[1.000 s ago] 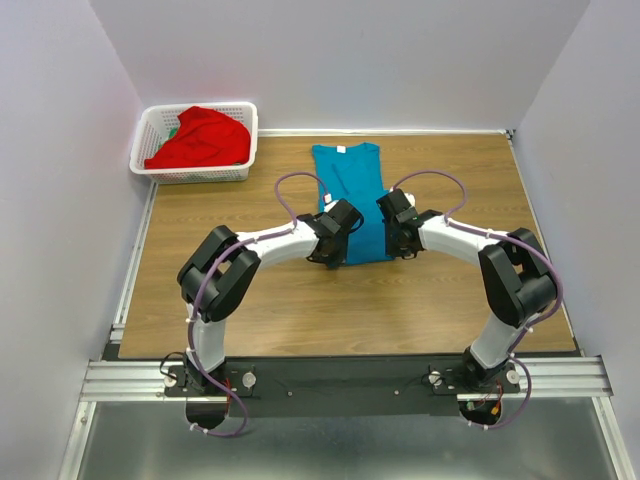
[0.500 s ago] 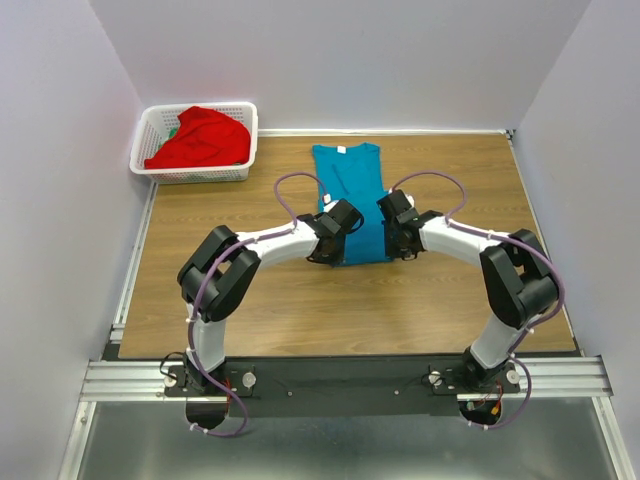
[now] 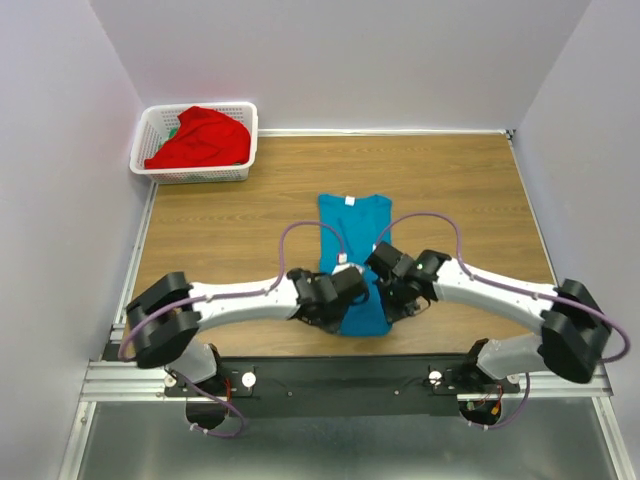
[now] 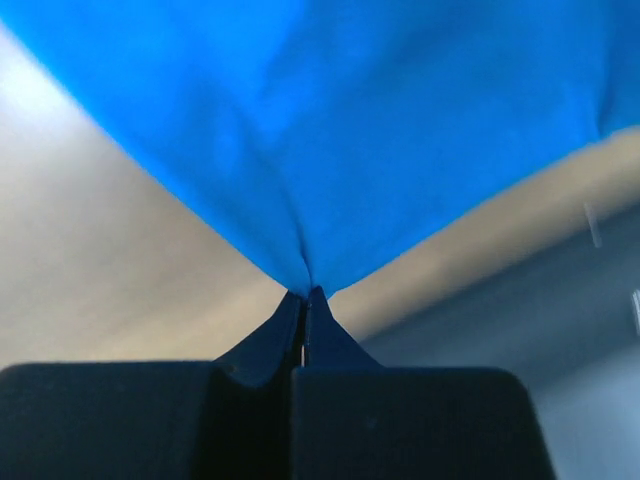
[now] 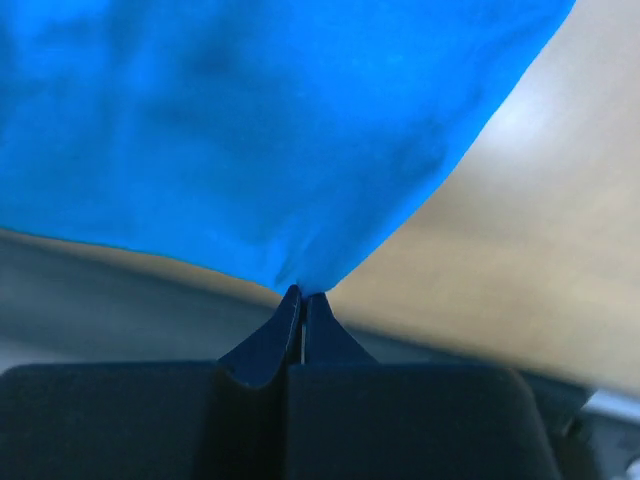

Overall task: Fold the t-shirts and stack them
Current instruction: Fold the tshirt

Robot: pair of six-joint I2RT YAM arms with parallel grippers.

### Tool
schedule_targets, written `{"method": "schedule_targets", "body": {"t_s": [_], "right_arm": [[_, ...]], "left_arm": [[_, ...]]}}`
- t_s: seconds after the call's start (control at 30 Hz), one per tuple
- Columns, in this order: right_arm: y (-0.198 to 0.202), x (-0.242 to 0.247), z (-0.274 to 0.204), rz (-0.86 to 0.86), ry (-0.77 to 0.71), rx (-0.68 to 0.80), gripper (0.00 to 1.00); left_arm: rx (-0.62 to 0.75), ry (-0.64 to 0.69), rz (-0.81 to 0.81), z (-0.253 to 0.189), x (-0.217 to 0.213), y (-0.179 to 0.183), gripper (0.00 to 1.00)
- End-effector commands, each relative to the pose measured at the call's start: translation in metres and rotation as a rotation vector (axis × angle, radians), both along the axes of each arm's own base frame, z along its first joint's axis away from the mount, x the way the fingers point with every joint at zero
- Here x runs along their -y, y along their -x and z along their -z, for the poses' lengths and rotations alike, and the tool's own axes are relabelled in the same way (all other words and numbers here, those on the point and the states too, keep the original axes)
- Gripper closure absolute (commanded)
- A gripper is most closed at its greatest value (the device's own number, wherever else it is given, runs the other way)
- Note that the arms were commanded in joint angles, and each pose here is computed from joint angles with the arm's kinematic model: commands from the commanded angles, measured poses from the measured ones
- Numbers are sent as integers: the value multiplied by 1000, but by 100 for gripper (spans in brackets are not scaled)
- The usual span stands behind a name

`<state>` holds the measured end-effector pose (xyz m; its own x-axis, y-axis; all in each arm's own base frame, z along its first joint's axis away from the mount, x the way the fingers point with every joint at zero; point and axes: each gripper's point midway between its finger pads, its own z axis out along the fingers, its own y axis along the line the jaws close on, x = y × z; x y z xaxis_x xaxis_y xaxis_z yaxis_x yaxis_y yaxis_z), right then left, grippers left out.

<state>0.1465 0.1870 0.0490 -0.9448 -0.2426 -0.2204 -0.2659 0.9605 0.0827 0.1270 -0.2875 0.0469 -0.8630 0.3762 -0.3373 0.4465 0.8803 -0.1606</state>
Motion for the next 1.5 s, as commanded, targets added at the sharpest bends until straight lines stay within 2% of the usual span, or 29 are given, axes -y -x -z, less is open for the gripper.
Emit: {"method": "schedule_targets", "body": {"t_s": [0.0, 0.07, 0.17, 0.23, 0.3, 0.37, 0.47, 0.67, 0.87, 1.0, 1.07, 1.13, 1.27, 1.47], "right_arm": [[76, 12, -17, 31, 16, -184, 99], [103, 12, -31, 11, -5, -227, 99], [130, 6, -50, -37, -58, -269, 99], [133, 9, -61, -47, -54, -270, 99], [113, 2, -82, -49, -62, -169, 99], [86, -1, -104, -62, -32, -42, 99], [55, -4, -115, -75, 32, 39, 99], [-1, -16, -132, -97, 54, 102, 99], [-63, -26, -149, -104, 1, 125, 99], [-99, -33, -144, -96, -47, 111, 99], [-122, -39, -137, -90, -89, 96, 99], [-133, -43, -130, -98, -87, 92, 99], [-165, -47, -117, -81, -112, 79, 99], [-221, -54, -77, -41, -142, 66, 99]], "left_arm": [[-122, 39, 34, -24, -9, 72, 100], [-180, 77, 70, -36, -8, 109, 100], [-232, 109, 101, -45, -9, 139, 100], [-235, 124, 117, -55, -6, 145, 100], [-216, 155, 123, -69, -4, 143, 100], [-191, 214, 106, -84, 0, 127, 100], [-135, 287, 57, -98, 3, 88, 100], [-30, 347, -12, -121, 0, 21, 100], [25, 448, -19, -139, 12, -21, 100], [41, 469, -61, -131, 6, -52, 100], [63, 479, -110, -123, -6, -79, 100], [59, 484, -115, -119, -8, -85, 100], [90, 511, -210, -104, -28, -128, 100], [84, 504, -332, -61, -58, -179, 100]]}}
